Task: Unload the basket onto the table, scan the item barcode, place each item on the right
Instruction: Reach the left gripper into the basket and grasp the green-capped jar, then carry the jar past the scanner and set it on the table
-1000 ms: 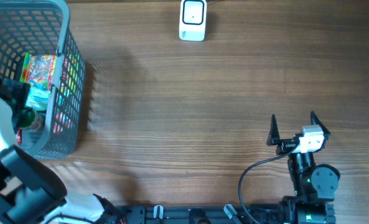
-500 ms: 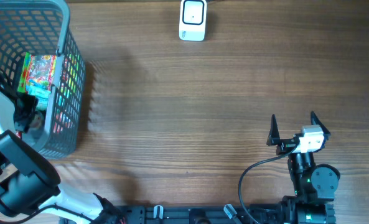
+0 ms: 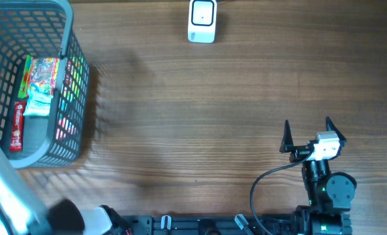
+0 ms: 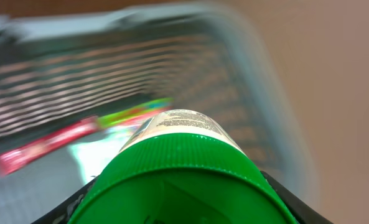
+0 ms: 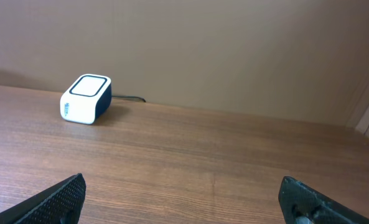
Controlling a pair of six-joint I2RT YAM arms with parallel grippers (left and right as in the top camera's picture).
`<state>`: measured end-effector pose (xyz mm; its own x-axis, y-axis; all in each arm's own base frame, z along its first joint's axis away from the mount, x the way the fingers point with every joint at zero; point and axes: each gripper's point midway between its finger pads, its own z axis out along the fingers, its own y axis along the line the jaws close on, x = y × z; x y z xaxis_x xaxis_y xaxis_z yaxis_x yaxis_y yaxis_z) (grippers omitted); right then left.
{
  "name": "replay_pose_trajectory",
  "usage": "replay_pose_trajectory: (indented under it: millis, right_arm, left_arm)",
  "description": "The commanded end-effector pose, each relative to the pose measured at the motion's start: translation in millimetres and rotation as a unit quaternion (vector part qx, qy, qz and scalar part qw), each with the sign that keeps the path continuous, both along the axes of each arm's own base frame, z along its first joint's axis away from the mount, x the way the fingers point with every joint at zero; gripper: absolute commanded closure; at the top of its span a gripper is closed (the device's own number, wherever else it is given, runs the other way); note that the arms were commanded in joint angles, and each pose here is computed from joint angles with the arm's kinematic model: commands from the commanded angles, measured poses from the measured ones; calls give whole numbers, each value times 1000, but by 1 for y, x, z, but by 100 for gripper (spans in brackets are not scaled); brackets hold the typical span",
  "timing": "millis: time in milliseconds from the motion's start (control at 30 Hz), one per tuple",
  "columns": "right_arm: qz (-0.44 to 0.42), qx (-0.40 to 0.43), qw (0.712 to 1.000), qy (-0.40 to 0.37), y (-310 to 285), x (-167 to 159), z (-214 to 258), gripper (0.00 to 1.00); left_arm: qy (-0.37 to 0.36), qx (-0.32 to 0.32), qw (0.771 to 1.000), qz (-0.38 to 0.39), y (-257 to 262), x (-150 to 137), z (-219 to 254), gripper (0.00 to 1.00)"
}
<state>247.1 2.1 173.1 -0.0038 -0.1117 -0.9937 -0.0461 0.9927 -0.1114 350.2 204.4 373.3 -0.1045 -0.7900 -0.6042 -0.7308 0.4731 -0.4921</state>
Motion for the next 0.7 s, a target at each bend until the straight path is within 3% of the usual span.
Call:
replay_pose_trajectory:
  millis: [0, 133, 267, 467, 667]
  right_arm:
    - [-7, 4, 1000, -6, -2, 0, 3, 0]
    - [-7, 4, 1000, -6, -2, 0, 2, 0]
    - [-7, 4, 1000, -6, -2, 0, 2, 0]
    - [-7, 4, 1000, -6, -2, 0, 2, 0]
    - [-6, 4, 1000, -6, -2, 0, 2, 0]
  left_arm:
    - [-87, -4, 985, -152, -115, 18, 59, 39]
    - [-41, -41, 955, -290, -241, 33, 31, 40]
    - [84, -46, 947, -307, -314, 34, -40, 40]
    - [239, -65, 936, -250, -390, 36, -161, 39]
    - [313, -153, 935, -68, -454, 18, -274, 38]
